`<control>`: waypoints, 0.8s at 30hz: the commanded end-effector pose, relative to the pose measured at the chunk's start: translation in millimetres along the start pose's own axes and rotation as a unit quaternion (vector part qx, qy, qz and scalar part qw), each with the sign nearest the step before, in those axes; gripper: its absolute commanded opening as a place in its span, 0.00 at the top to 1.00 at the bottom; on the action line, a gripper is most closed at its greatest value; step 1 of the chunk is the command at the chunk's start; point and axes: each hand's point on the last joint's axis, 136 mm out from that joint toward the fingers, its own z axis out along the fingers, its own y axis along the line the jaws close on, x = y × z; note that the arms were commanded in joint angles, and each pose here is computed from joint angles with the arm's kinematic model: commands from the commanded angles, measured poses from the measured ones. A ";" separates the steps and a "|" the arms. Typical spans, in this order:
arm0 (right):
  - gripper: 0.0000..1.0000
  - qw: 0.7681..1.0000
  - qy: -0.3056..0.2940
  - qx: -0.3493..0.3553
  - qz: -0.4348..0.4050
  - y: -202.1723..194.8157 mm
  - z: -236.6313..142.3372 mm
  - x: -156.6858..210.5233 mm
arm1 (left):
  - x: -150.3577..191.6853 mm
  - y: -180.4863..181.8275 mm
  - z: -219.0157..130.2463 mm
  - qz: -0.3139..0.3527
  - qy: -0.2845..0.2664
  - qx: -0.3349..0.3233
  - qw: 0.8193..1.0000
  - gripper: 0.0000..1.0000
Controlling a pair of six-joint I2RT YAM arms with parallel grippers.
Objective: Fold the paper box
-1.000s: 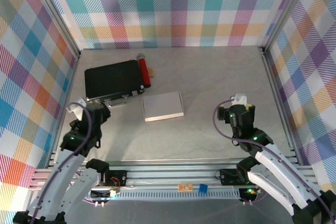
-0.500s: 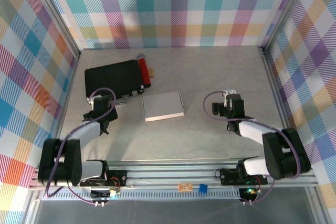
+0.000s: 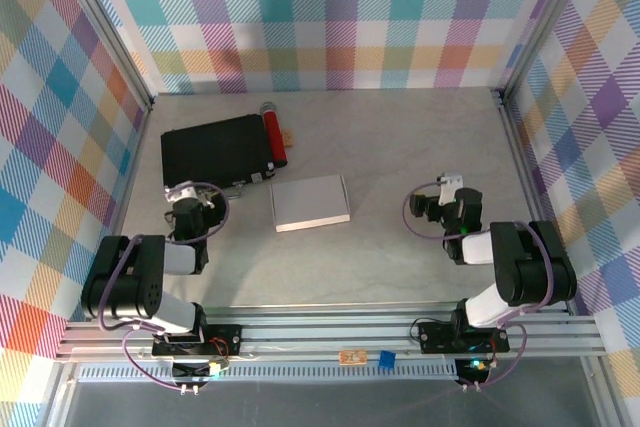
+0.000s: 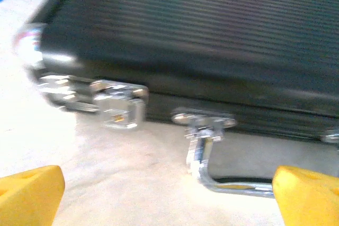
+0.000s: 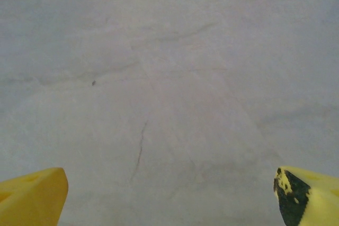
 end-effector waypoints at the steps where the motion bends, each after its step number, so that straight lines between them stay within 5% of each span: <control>1: 0.01 0.999 -0.031 0.004 0.023 -7.9 10.9 -36.1 | -37.2 -41.8 19.7 0.049 -0.046 0.052 0.996 0.00; 2: 0.01 0.999 -0.032 0.006 0.021 -8.4 10.2 -36.5 | -29.1 -40.8 18.9 0.054 -0.014 0.047 0.997 0.00; 3: 0.01 0.999 -0.033 0.006 0.021 -7.6 10.1 -35.9 | -33.9 -41.8 19.1 0.053 -0.044 0.050 0.996 0.00; 24: 0.01 0.999 -0.034 0.006 0.021 -7.6 9.8 -36.4 | -34.0 -43.6 18.6 0.057 -0.037 0.049 0.996 0.00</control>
